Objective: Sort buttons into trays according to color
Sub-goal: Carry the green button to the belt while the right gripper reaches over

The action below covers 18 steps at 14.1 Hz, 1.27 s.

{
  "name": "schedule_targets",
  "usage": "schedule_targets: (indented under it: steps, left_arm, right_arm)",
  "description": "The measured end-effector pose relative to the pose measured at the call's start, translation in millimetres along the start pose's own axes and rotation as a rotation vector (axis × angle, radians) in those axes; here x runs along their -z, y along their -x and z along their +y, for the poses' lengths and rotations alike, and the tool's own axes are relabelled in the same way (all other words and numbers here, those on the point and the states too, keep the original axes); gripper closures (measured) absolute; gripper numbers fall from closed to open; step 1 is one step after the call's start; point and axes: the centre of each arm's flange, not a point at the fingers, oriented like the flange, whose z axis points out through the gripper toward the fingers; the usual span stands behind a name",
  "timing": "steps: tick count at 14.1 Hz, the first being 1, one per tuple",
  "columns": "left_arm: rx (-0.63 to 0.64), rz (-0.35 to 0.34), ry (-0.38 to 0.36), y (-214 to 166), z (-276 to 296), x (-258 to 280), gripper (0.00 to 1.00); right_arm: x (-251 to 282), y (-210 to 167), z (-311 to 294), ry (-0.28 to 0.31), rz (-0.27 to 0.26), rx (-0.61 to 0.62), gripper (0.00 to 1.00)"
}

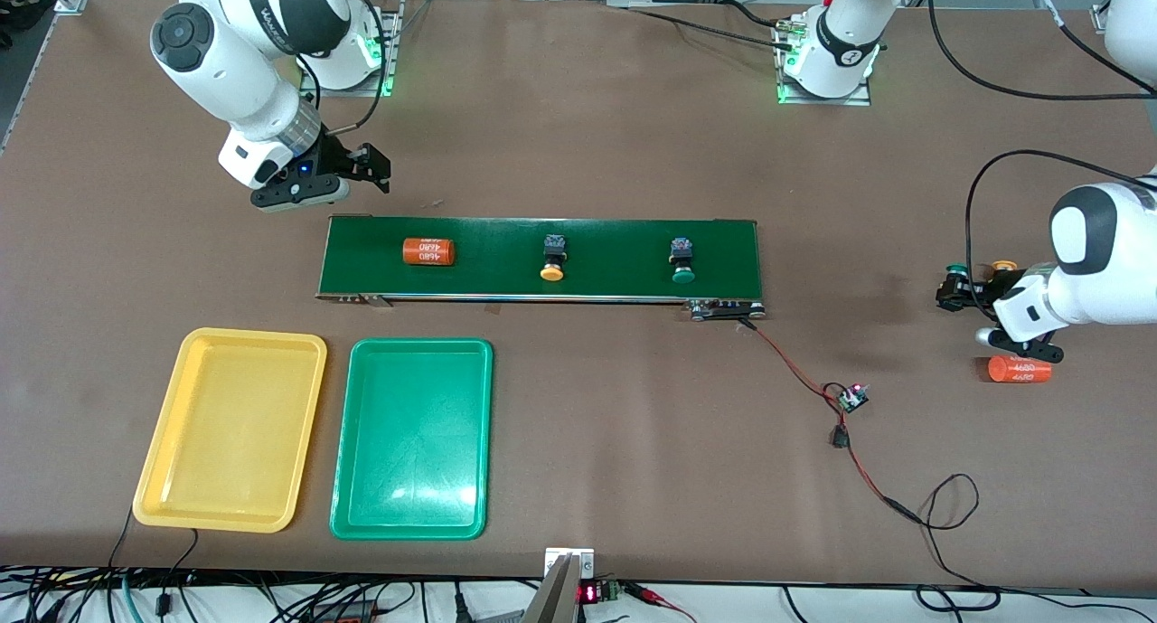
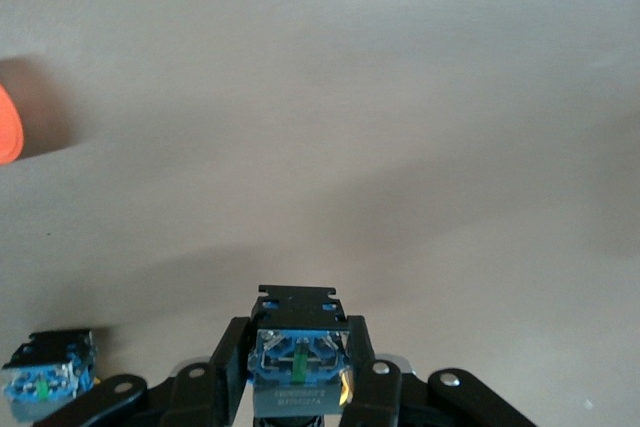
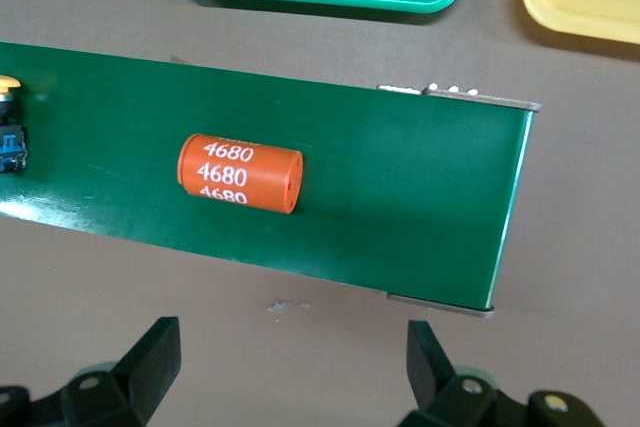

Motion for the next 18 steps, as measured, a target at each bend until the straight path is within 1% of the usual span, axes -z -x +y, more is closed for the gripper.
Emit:
schedule_targets:
  steps: [3, 5, 7, 8, 11, 12, 14, 16, 18]
  left_arm:
    - [-0.035, -0.032, -0.011, -14, 54, 11, 0.57]
    - [-0.030, -0.067, -0.025, -28, 103, 5, 0.57]
    - [-0.023, -0.092, -0.048, -37, 147, 0, 0.57]
    - [-0.020, -0.094, -0.061, -38, 164, 1, 0.57]
    - [-0.009, -0.087, -0.094, -36, 203, 10, 0.57]
    - [-0.004, -0.084, -0.090, -37, 218, 10, 0.57]
    - [0.006, -0.086, -0.049, -38, 250, 5, 0.57]
    - [0.021, -0.085, -0.024, -39, 275, -1, 0.57]
    - [0.069, -0.079, -0.030, -40, 289, -6, 0.57]
  right_arm:
    - [-3, 2, -15, 0.003, 0.004, -0.072, 0.00]
    - [-4, 5, -31, 0.007, 0.014, -0.084, 0.00]
    - [-6, 5, -33, 0.012, 0.013, -0.082, 0.00]
    - [-7, 5, -33, 0.027, 0.013, -0.070, 0.00]
    - [-17, 5, -37, 0.104, 0.009, -0.070, 0.00]
    - [-21, 7, -45, 0.124, 0.011, -0.079, 0.00]
    - [-25, 10, -58, 0.154, 0.019, -0.085, 0.00]
    - [-24, 10, -60, 0.159, 0.023, -0.084, 0.00]
    - [-22, 9, -61, 0.156, 0.028, -0.084, 0.00]
